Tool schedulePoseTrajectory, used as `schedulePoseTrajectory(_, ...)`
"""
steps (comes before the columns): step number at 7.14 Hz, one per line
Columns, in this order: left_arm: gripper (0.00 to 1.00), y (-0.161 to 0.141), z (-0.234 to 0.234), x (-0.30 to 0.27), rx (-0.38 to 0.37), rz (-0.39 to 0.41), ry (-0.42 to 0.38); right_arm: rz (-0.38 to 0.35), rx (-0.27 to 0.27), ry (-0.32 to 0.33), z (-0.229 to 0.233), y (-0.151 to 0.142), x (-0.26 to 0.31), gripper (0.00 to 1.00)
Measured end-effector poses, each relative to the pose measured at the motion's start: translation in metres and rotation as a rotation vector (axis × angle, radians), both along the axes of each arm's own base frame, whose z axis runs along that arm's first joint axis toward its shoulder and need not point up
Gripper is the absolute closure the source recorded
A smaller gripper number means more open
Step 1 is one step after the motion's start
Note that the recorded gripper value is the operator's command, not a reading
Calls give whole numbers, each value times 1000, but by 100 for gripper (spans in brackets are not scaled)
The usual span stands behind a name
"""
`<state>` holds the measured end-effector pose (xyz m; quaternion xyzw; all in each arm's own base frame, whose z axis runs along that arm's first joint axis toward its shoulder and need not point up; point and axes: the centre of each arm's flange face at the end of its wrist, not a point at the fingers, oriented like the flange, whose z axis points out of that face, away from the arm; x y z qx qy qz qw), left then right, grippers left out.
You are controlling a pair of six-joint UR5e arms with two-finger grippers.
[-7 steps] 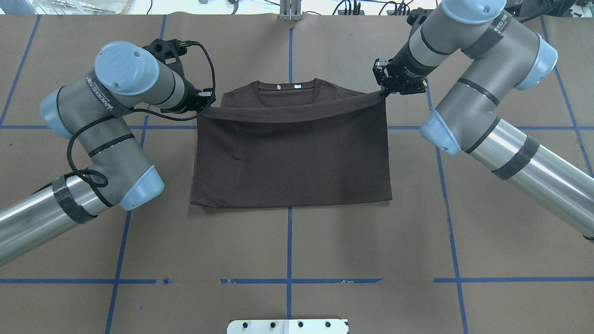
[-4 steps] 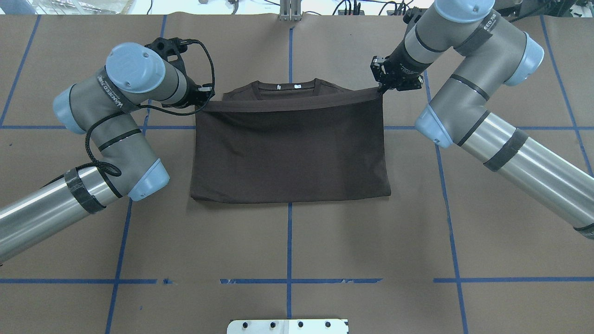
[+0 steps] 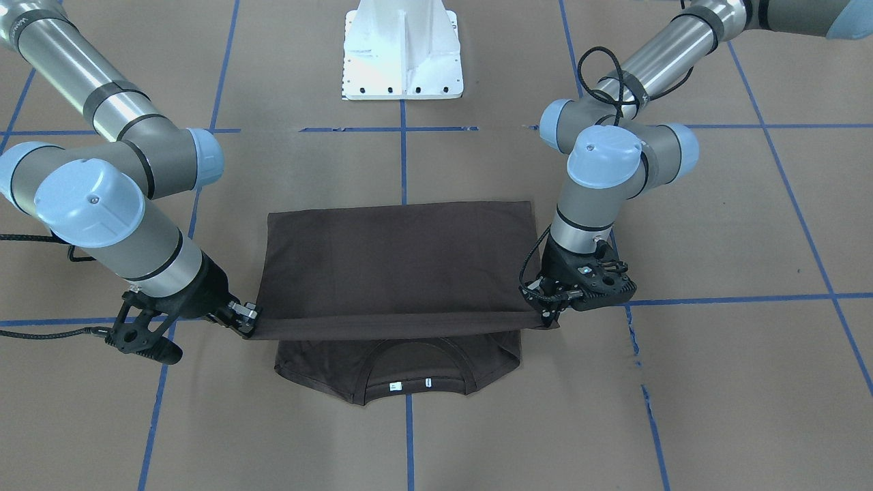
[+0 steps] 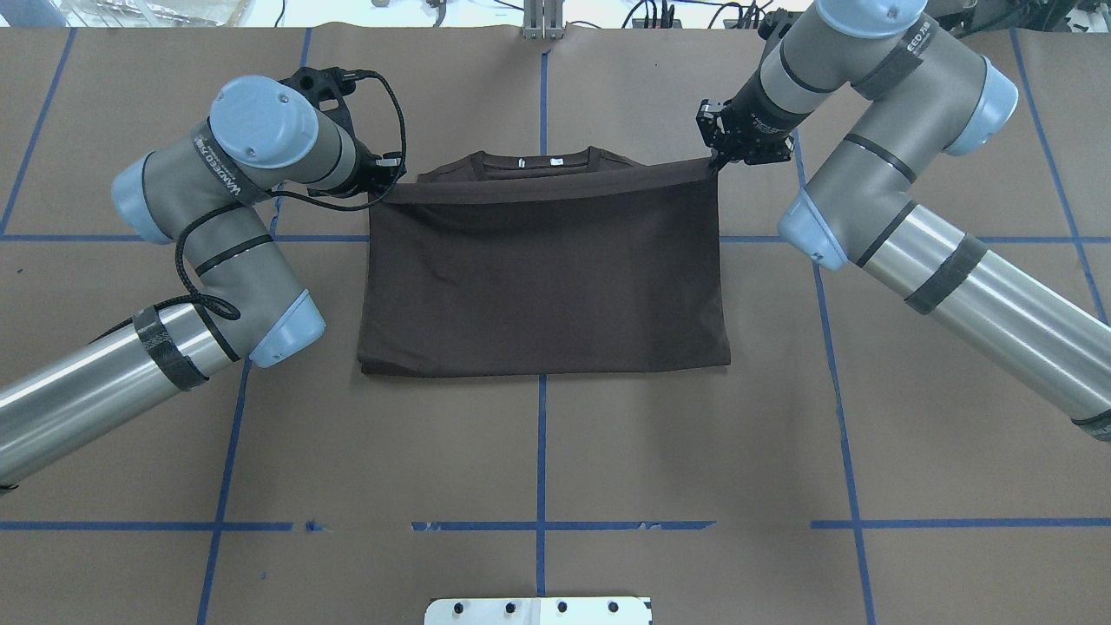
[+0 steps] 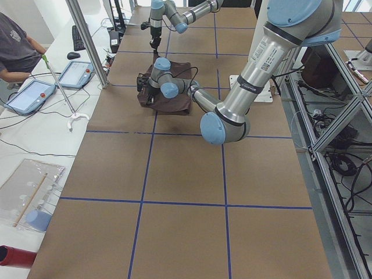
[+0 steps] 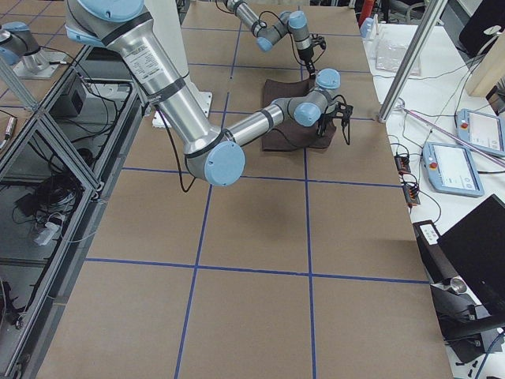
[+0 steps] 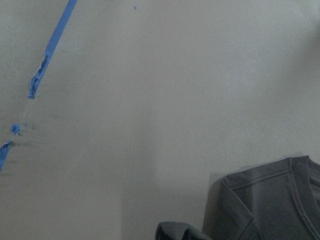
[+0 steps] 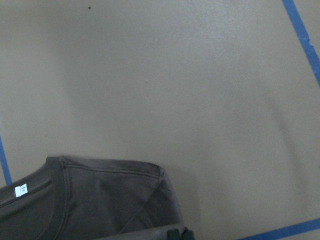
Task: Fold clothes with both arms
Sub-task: 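Lower the hem onto the collar and open both grippers, then move the right gripper to the folded shirt's side edge and grasp it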
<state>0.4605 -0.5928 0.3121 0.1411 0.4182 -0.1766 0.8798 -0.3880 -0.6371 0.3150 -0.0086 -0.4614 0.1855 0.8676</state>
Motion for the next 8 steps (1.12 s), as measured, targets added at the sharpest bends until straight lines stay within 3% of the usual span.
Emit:
schedulePoseTrajectory(1,100,-1,-4,1,4,0,5,-1,10,-9,-2,1,-1,100)
schedulePoseTrajectory(2,42,-1,-7,1,6,0,9,-2,15,-12,-3,1,-1,38)
schedulePoseTrajectory(3,1,-1,-9,1,8,0,11,-2,16,-14,0,1,-1,0)
schedulePoseTrajectory(8,1,-17,-36,0,-8,-36,41,0,26,-44,5,8,-2,0)
